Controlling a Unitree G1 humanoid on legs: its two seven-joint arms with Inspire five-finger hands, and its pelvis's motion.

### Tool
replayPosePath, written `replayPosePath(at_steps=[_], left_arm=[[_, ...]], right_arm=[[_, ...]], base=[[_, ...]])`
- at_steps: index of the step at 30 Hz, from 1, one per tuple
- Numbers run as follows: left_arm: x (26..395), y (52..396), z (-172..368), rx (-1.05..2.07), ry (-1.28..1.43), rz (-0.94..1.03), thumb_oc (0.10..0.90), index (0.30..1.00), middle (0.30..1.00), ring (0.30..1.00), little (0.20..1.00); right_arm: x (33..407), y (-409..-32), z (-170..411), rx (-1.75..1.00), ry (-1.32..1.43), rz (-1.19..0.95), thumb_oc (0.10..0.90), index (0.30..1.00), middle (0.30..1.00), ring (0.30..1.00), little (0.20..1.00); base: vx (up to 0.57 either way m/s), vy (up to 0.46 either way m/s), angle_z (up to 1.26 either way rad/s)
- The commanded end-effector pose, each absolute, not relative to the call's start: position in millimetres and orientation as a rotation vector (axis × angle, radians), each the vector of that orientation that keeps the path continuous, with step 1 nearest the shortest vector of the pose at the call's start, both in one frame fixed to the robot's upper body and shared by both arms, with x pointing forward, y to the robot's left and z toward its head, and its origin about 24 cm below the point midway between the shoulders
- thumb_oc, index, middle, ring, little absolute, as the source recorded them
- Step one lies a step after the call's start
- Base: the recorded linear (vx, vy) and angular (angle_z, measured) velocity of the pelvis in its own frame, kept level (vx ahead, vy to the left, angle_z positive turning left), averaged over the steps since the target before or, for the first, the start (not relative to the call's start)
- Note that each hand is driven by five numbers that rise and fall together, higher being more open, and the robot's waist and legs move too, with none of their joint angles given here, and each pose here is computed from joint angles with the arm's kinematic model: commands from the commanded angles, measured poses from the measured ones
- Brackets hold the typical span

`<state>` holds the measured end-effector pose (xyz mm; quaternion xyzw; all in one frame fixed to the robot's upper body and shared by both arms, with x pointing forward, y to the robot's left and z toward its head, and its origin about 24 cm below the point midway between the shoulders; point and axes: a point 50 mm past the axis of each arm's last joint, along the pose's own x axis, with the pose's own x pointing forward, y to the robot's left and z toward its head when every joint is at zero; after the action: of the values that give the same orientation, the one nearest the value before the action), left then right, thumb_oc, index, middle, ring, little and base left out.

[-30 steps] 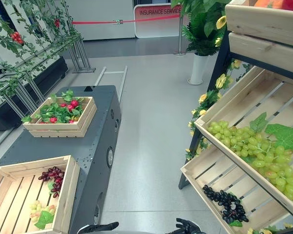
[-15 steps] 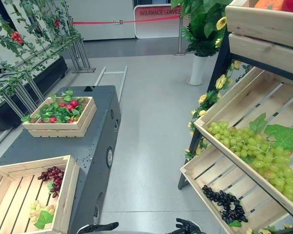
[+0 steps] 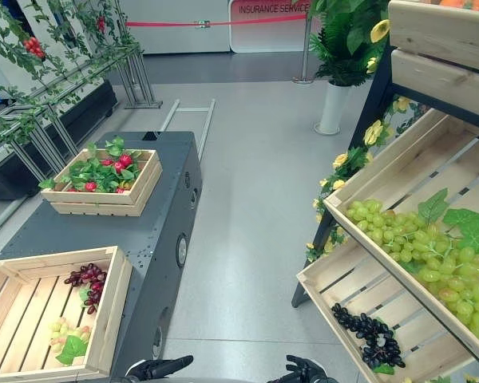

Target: Pick up the fruits from the basket on one side to the basket on the other side

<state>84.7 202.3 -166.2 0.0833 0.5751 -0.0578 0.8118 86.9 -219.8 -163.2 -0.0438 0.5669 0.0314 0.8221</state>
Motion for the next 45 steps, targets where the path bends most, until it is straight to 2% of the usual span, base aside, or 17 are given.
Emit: replayPosePath(at_steps=[1, 12, 19, 23, 34, 39, 45], left_arm=[[133.2, 199.9, -154.4, 0.214, 1.089, -0.114, 0.800, 0.900, 0.900, 0.900, 0.900], [148.9, 200.0, -147.8, 0.268, 1.032, -0.114, 0.800, 0.900, 0.900, 0.900, 0.900], [143.0, 188.8, -151.0, 0.213, 1.021, -0.155, 0.800, 0.900, 0.900, 0.900, 0.900], [139.7, 192.2, -151.4, 0.221, 1.026, -0.193, 0.800, 0.900, 0.900, 0.900, 0.900], [180.6, 192.7, -129.3, 0.225, 0.874, -0.213, 0.800, 0.900, 0.900, 0.900, 0.900], [200.8, 185.7, -115.7, 0.235, 0.790, -0.225, 0.800, 0.900, 0.900, 0.900, 0.900], [202.9, 190.7, -114.4, 0.289, 0.799, -0.244, 0.800, 0.900, 0.900, 0.900, 0.900]], right_arm=[[118.9, -208.8, -157.1, -0.119, 1.124, 0.161, 0.800, 0.900, 0.900, 0.900, 0.900], [121.6, -216.0, -154.0, -0.174, 1.102, 0.179, 0.800, 0.900, 0.900, 0.900, 0.900], [109.9, -215.4, -157.9, -0.136, 1.106, 0.102, 0.800, 0.900, 0.900, 0.900, 0.900], [106.6, -210.2, -158.9, -0.166, 1.092, 0.145, 0.800, 0.900, 0.900, 0.900, 0.900], [128.8, -214.2, -149.8, -0.148, 1.012, 0.095, 0.800, 0.900, 0.900, 0.900, 0.900], [138.8, -206.3, -145.1, -0.161, 0.948, 0.131, 0.800, 0.900, 0.900, 0.900, 0.900], [150.9, -205.9, -140.8, -0.101, 0.909, 0.092, 0.800, 0.900, 0.900, 0.900, 0.900]], base=[[-0.03, -0.077, 0.12], [0.01, -0.025, 0.28], [0.16, 0.282, 0.70], [0.16, 0.329, 0.36], [0.08, 0.255, 0.27], [-0.01, -0.022, 0.42], [0.07, -0.181, 0.60]])
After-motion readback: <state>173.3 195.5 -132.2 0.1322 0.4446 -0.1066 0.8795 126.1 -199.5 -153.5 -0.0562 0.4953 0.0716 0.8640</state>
